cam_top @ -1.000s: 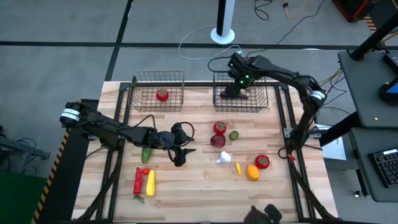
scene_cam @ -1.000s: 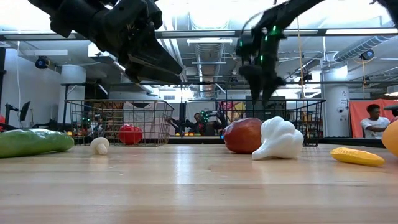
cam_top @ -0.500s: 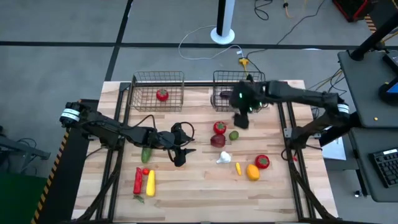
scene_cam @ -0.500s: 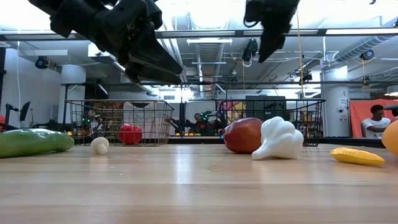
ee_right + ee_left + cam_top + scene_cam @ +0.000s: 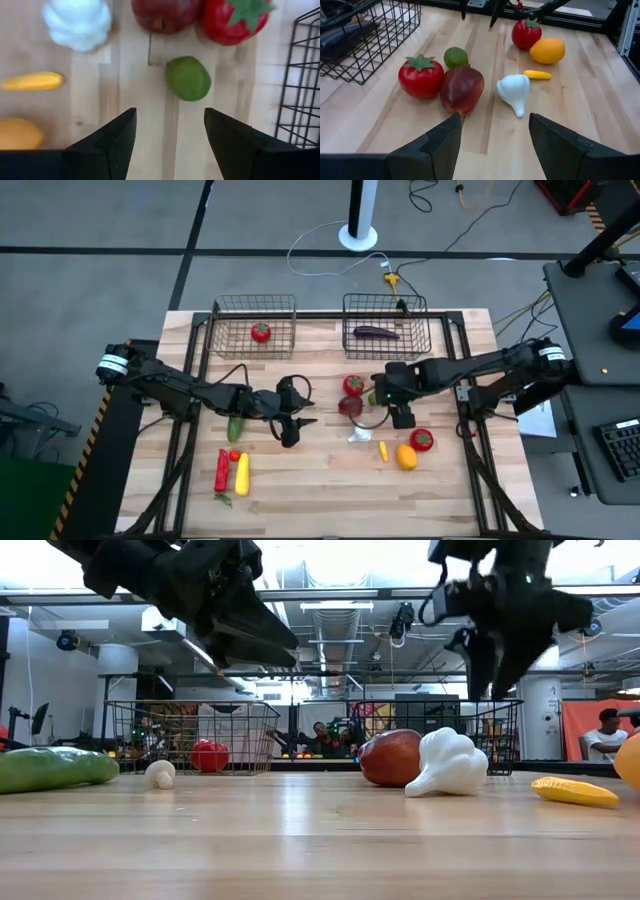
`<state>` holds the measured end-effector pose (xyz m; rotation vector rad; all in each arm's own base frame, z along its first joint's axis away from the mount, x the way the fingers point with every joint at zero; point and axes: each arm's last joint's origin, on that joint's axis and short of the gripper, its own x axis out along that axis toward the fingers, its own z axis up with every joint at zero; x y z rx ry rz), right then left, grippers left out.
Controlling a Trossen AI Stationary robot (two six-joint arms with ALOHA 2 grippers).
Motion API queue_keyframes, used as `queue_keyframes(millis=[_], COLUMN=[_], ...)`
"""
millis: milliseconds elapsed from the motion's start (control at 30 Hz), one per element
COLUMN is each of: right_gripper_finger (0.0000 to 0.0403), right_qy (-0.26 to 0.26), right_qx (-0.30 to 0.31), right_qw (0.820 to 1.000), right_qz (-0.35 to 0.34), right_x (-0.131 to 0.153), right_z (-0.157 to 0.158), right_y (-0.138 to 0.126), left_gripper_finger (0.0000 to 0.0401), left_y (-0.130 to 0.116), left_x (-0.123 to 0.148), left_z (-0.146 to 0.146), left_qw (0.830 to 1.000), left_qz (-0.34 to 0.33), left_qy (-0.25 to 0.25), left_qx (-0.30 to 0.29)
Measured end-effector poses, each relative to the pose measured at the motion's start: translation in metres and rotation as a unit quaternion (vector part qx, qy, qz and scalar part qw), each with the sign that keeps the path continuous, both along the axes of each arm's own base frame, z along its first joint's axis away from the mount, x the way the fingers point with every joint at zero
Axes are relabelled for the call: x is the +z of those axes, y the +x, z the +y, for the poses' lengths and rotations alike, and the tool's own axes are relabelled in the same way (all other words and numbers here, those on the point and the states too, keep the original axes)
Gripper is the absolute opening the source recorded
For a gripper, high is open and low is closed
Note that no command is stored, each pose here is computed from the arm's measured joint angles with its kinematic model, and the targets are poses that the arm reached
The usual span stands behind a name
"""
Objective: Sort produce into baskets
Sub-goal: Put the lime into the left wire basket
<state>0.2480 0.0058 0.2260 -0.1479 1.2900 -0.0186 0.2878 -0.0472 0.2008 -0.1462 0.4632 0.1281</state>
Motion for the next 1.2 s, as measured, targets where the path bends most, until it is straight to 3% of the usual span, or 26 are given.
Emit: queue_keyframes(millis=[167, 400, 833, 1200], right_gripper_finger=[0.0224, 0.0243, 0.0296, 0.0269], right_qy=[-0.055, -0.08, -0.079, -0.054], right_qx=[0.003, 0.046, 0.042, 0.036], right_qw=[0.999, 0.996, 0.991, 0.995], right_qz=[0.003, 0.015, 0.097, 0.081], right_x=[-0.017, -0.032, -0.072, -0.074], right_z=[-0.001, -0.002, -0.014, -0.019], right_y=[0.006, 0.024, 0.04, 0.047], left_gripper_finger=[0.0215, 0.0215, 0.0215, 0.0215], left_y=[0.0, 0.0, 0.0, 0.002], left_x=[0.001, 0.001, 0.001, -0.003], left_z=[0.0, 0.0, 0.0, 0.0], left_qw=[1.0, 1.0, 1.0, 1.0], left_qz=[-0.003, -0.003, -0.003, 0.002], left_qy=[0.007, 0.008, 0.007, 0.014], left_qx=[-0.004, -0.004, -0.004, 0.006])
